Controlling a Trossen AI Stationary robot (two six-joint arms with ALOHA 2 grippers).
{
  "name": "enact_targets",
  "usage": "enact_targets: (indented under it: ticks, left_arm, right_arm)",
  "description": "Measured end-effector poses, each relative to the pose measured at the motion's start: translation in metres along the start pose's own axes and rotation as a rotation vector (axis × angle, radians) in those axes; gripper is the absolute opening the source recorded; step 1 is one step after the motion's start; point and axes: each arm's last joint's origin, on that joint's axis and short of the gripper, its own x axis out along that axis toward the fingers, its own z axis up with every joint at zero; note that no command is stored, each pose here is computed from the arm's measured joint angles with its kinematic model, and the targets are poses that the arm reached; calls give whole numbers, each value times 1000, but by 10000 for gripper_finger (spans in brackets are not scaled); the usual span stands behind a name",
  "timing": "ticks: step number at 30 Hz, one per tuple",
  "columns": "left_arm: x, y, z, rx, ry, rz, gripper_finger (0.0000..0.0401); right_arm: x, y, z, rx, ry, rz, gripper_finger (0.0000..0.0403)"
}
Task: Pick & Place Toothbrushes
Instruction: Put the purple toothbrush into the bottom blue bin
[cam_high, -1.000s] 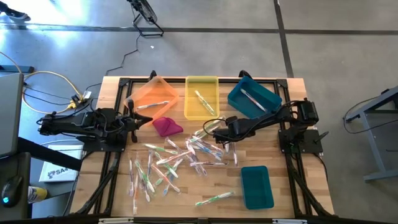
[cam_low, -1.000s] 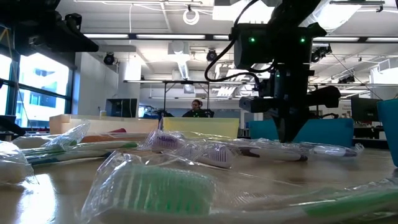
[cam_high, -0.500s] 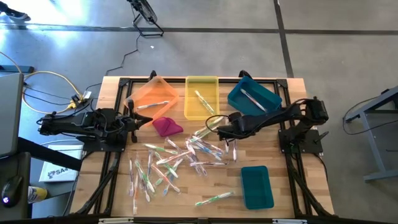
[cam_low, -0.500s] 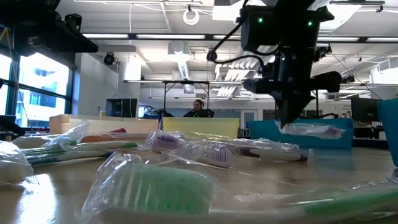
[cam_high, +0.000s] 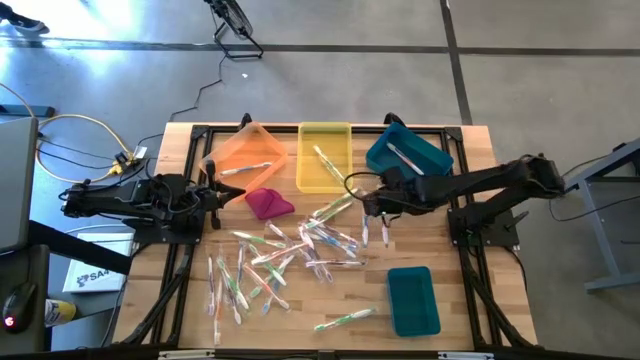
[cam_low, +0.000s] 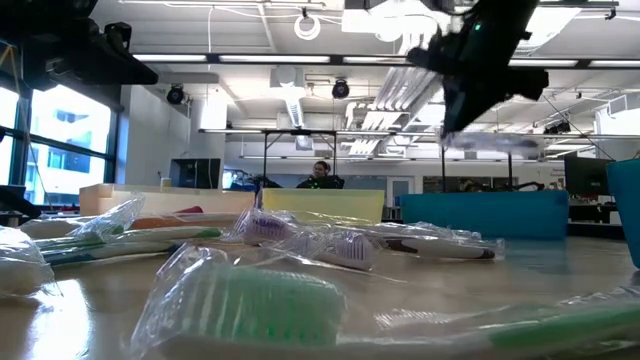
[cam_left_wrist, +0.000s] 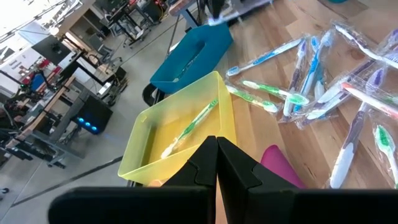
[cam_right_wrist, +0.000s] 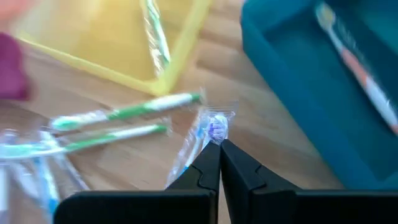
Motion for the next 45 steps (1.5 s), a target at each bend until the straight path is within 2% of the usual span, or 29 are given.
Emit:
enact_targets:
  ticks: [9, 29, 35, 45]
  left_arm:
    - [0, 0, 0, -22, 2, 3, 3]
    - [0, 0, 1, -28, -6, 6, 3]
    - [0, 0, 1, -51, -8, 3, 3]
    - [0, 0, 1, -52, -8, 4, 3]
  right_arm:
    - [-50, -9, -8, -46, -159, 158, 3]
    - [-108, -4, -74, -226, -238, 427, 3]
    - [-109, -3, -99, -228, -234, 421, 3]
    - [-99, 4, -136, -205, -140, 381, 3]
